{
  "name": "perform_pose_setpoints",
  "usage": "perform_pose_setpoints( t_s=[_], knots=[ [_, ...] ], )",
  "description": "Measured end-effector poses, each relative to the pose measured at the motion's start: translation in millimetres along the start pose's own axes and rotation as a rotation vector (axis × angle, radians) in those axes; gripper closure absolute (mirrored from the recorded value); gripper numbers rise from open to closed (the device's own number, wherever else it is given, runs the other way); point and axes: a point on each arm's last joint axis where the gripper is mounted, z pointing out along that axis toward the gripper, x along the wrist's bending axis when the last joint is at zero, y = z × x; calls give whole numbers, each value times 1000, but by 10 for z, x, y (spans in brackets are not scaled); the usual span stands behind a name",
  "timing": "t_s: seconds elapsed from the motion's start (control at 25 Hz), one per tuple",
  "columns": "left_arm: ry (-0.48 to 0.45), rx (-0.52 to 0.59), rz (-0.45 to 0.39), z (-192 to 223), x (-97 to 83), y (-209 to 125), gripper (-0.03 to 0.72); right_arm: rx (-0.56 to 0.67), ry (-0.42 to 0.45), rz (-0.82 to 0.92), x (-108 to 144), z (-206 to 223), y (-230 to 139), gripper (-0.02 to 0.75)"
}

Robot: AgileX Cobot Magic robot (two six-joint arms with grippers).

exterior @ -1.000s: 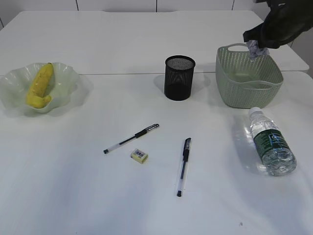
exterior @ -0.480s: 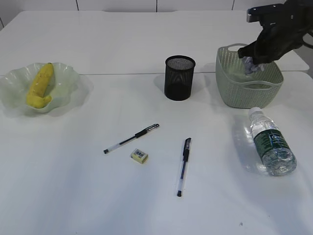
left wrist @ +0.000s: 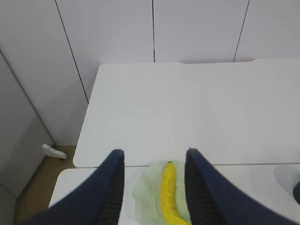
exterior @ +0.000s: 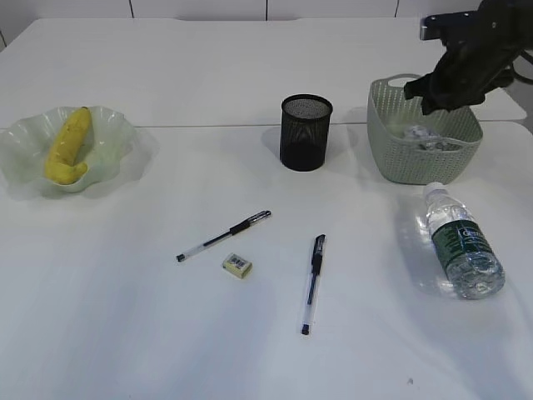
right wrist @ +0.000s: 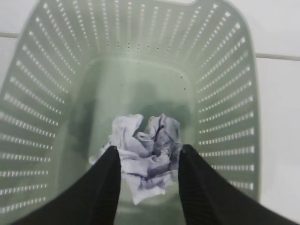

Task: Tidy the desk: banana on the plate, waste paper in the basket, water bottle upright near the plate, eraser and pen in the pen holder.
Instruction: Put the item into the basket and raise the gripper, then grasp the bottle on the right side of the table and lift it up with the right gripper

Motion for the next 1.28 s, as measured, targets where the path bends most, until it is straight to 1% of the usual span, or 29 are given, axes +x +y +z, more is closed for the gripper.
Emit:
perform_pose_setpoints(
  t_s=[0.4, 0.6, 0.72, 0.84, 0.92, 1.0, 1.12, 1.2, 1.28],
  knots=[
    [13, 0, 4, 0, 12, 0, 398, 138, -6, 36, -85, -534, 286, 419],
    [13, 0, 4, 0, 12, 0, 398, 187, -9, 32, -121, -853, 329, 421],
    [13, 0, 4, 0, 12, 0, 398, 164, -31, 29, -163, -1069, 379, 421],
    [13, 0, 4, 0, 12, 0, 398, 131, -30, 34, -180, -1264, 425, 421],
    [13, 0, 4, 0, 12, 0, 398, 102, -8, 47, -174, -1421, 460, 421],
    [13, 0, 4, 0, 12, 0, 398, 60, 32, 66, -156, -1627, 502, 422],
    [13, 0, 4, 0, 12, 0, 398, 10, 63, 81, -154, -1931, 524, 422],
    [13, 0, 4, 0, 12, 0, 398, 2, 71, 84, -157, -2105, 481, 421],
    [13, 0, 4, 0, 12, 0, 398, 22, 76, 93, -153, -2197, 390, 422]
  ],
)
